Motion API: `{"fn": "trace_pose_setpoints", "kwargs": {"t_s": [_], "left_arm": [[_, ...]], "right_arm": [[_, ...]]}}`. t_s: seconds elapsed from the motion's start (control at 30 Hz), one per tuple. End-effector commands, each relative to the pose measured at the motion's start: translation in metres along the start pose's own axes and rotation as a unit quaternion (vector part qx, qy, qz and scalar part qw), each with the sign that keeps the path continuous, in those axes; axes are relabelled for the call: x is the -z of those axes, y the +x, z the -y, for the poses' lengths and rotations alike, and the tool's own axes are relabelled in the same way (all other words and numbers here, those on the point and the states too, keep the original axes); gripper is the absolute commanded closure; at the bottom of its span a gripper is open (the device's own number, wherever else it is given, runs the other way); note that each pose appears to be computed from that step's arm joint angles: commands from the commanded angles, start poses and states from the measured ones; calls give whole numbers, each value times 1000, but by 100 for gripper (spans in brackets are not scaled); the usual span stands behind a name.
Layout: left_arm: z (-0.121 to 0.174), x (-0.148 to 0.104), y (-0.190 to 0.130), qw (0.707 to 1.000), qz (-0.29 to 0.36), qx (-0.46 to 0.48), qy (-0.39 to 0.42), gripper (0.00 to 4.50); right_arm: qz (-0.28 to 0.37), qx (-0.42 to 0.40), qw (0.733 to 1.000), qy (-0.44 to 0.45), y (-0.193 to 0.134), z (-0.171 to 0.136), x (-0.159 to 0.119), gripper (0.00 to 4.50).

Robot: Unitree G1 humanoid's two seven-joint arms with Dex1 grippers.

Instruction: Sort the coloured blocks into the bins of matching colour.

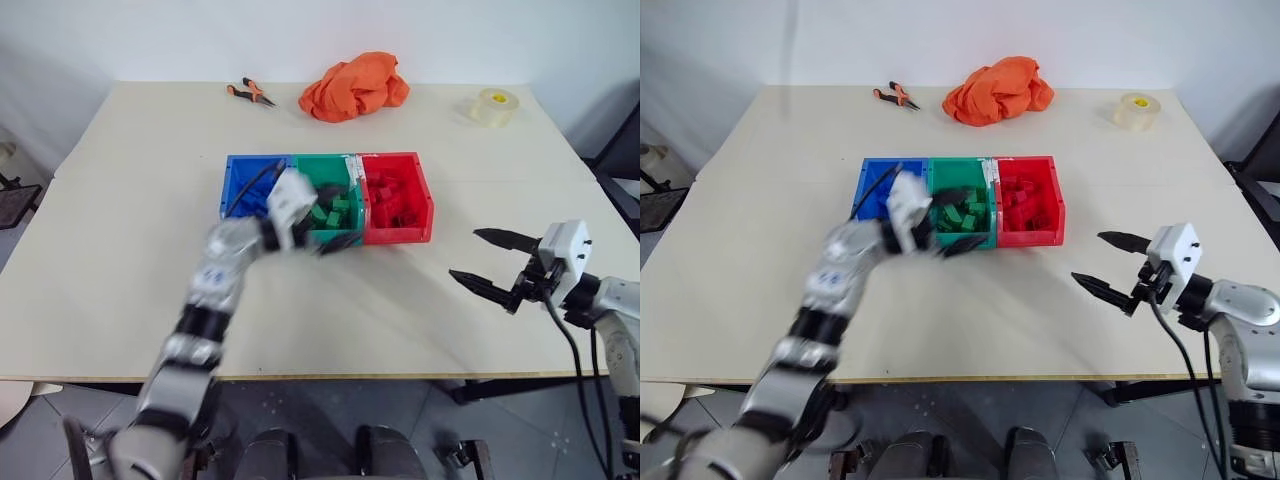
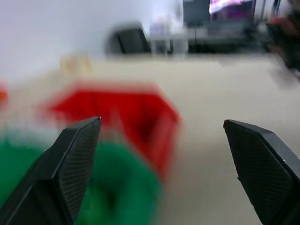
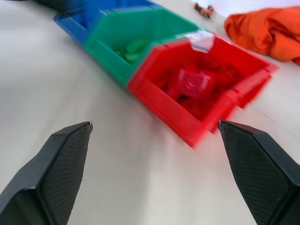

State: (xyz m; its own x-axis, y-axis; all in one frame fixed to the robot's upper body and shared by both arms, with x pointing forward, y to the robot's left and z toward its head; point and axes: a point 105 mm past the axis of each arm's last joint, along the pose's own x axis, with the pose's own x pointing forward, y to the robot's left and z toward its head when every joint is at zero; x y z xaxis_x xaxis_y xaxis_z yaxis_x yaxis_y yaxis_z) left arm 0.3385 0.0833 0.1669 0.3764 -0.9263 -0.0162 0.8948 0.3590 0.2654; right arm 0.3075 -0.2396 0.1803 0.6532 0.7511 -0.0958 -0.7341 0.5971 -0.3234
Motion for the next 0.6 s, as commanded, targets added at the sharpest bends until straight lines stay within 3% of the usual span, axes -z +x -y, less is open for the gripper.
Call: {"fn": "trace_pose_setpoints", "kwargs": {"t_s": [0.03, 0.3, 0.43, 0.6], "left_arm": [[21, -32, -36, 1000, 13, 16, 18, 6], [19, -4, -137, 993, -90, -74, -32, 6], [1, -10, -154, 989, -94, -113, -13, 6], [-11, -16, -151, 990, -77, -115, -1, 6]], "right_arm": [[2, -27, 999, -29, 8, 9, -9, 0], [-29, -65, 997, -39, 14, 24, 0, 0], [-38, -73, 996, -40, 15, 28, 3, 0], [-39, -76, 995, -42, 14, 30, 4, 0]]}}
